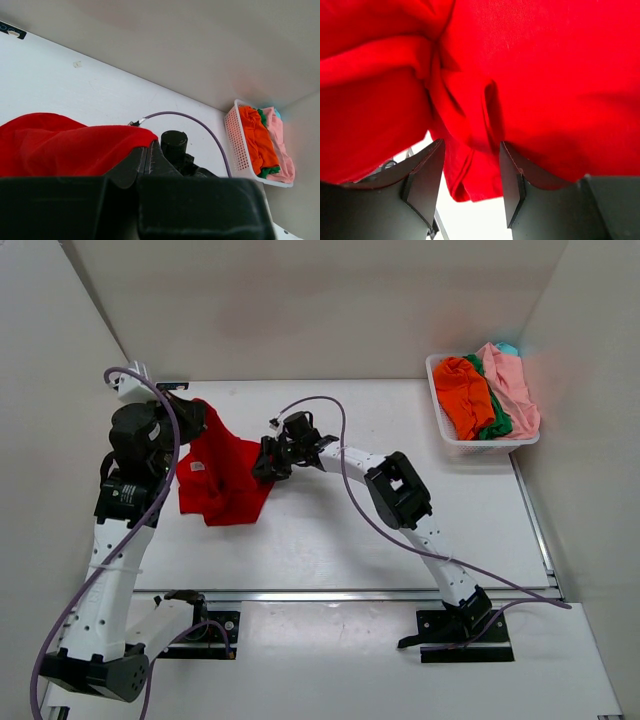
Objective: Fold and stack the t-shirts
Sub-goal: Flatten out the tshirt
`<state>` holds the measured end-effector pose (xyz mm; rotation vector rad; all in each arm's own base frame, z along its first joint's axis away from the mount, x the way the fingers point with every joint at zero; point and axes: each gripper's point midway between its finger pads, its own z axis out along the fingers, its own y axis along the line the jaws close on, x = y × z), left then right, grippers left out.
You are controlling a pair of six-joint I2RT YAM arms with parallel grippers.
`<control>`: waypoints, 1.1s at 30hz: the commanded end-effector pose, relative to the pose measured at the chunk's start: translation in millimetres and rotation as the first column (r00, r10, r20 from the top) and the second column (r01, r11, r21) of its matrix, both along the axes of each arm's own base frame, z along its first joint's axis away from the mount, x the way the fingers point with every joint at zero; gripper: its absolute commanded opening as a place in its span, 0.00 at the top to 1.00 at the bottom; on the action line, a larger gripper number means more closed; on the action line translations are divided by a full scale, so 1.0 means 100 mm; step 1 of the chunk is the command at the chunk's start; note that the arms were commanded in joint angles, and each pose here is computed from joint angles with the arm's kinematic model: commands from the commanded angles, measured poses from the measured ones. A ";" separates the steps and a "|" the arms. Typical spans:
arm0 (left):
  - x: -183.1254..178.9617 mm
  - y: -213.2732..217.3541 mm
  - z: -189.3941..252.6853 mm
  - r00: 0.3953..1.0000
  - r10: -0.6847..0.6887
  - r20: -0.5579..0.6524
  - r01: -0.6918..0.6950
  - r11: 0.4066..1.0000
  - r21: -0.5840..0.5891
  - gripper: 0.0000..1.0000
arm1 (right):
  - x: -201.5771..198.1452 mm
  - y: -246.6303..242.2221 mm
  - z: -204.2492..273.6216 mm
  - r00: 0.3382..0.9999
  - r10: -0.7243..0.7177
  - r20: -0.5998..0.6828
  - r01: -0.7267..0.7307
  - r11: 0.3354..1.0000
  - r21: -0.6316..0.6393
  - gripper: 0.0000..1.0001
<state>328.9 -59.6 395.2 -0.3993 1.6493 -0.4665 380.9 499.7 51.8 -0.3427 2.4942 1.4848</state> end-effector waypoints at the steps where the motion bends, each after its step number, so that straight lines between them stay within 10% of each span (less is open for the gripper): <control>1: 0.01 -0.02 0.07 0.999 -0.019 0.033 0.018 1.000 0.010 1.00 | 0.04 0.15 0.12 1.000 0.024 0.013 -0.025 0.998 0.054 0.55; 9: 0.03 0.02 0.05 1.000 0.001 0.025 -0.002 1.000 0.024 1.00 | 0.06 0.26 0.11 0.998 0.060 -0.003 -0.060 0.995 0.081 0.62; 12: 0.03 0.05 0.10 0.999 0.012 0.034 -0.014 0.999 0.034 1.00 | 0.02 0.28 0.23 0.995 0.101 0.005 -0.101 0.989 0.105 1.00; 20: 0.22 0.30 0.83 0.987 0.099 0.126 -0.113 0.988 0.107 1.00 | 0.61 -0.95 2.24 0.905 -0.079 0.419 0.109 0.993 -0.048 1.00; 22: 0.20 0.36 1.09 0.979 0.116 0.169 -0.137 0.983 0.120 1.00 | 0.44 -1.46 3.08 0.821 -0.165 0.547 0.188 0.982 0.015 1.00; 33: -0.47 0.63 1.77 0.918 0.242 0.313 -0.303 0.938 0.166 1.00 | -0.72 -2.93 4.13 0.592 -0.426 0.684 0.374 0.897 0.236 1.00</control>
